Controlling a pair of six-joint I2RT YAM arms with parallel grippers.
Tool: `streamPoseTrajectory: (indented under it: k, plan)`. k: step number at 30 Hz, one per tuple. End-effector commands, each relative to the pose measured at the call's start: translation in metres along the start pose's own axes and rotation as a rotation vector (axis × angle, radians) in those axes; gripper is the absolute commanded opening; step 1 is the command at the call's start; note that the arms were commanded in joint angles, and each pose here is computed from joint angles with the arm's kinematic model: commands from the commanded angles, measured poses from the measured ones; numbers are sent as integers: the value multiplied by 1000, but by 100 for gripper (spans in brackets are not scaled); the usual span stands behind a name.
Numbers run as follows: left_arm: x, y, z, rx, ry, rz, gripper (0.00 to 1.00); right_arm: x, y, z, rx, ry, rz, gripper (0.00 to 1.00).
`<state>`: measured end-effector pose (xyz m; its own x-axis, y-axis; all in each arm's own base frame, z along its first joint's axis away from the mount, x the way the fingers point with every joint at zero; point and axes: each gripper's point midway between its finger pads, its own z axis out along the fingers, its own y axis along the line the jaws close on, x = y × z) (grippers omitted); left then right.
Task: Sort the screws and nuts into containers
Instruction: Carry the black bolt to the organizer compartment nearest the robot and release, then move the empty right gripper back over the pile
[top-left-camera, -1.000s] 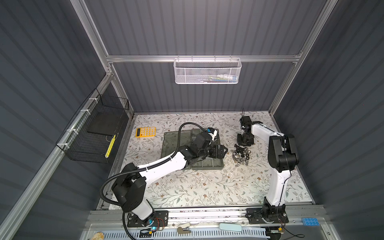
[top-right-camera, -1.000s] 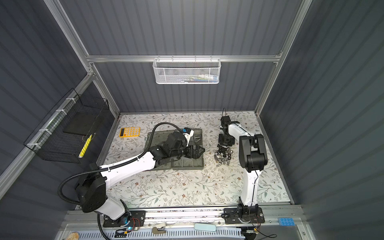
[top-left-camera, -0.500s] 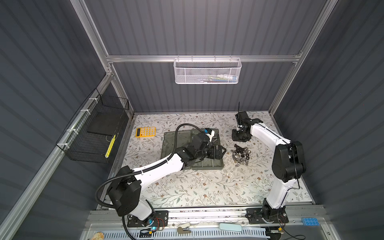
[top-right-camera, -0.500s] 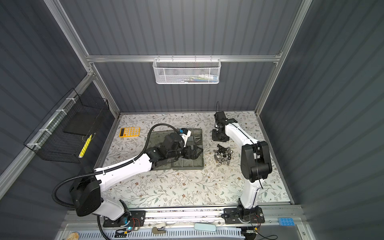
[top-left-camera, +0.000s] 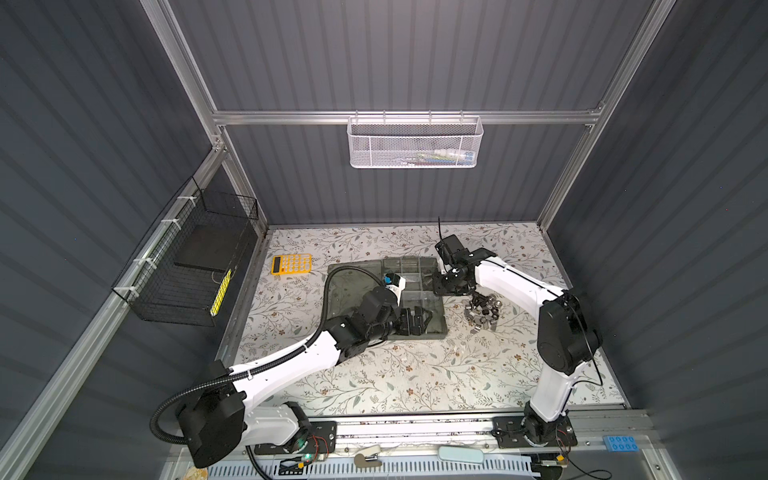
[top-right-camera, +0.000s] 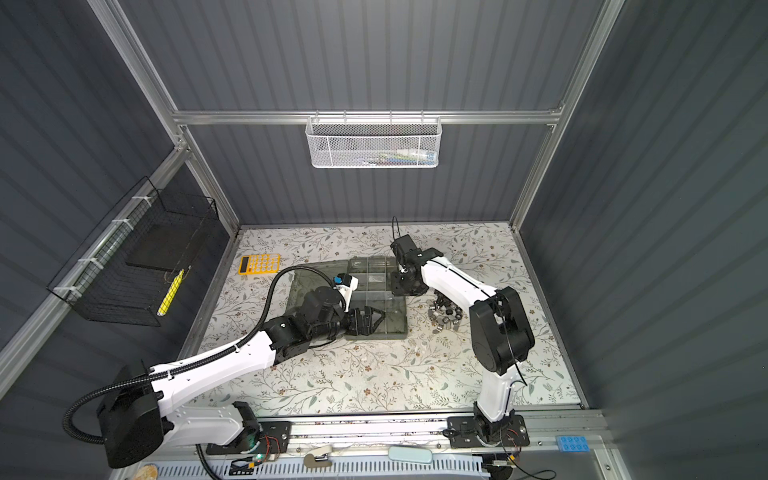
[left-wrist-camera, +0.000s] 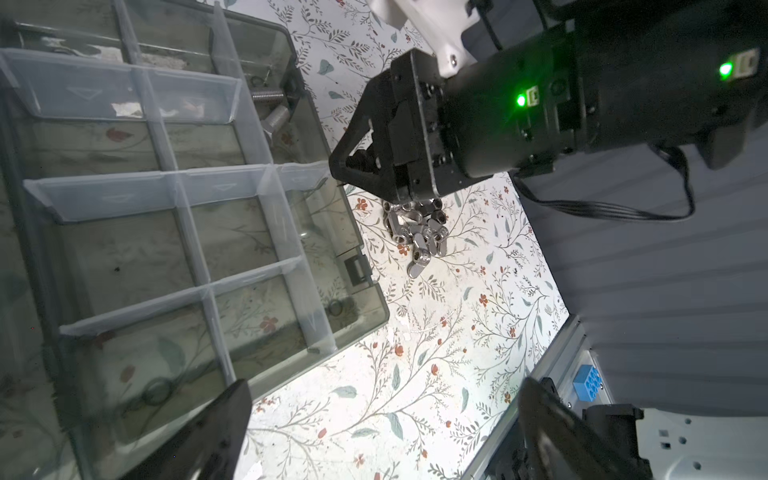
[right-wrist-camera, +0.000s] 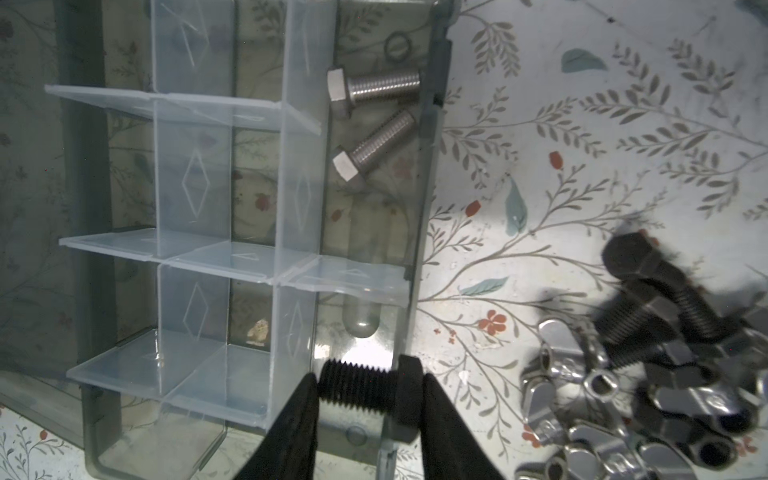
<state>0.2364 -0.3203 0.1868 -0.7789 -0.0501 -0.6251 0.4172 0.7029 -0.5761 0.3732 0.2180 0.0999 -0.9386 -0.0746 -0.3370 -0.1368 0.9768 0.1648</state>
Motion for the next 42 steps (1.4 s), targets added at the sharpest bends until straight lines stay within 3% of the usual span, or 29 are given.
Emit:
streamPoseTrajectory:
  k: [1, 10, 28, 36, 42]
  plan:
    - [-3, -2, -9, 18, -46, -11, 100, 8, 2, 13, 14, 12, 16, 41]
    - [1, 5, -19, 19, -74, -39, 100, 29, 10, 37, 21, 69, 17, 48]
    - [-9, -5, -25, 16, -65, -60, 100, 13, 13, 5, 13, 2, -5, 60]
    - [-22, -15, -17, 20, -66, -37, 100, 3, -1, -15, 11, -31, -10, 75]
    - [-32, -26, -6, 25, -59, 4, 100, -11, -22, -35, -1, -73, 17, 94]
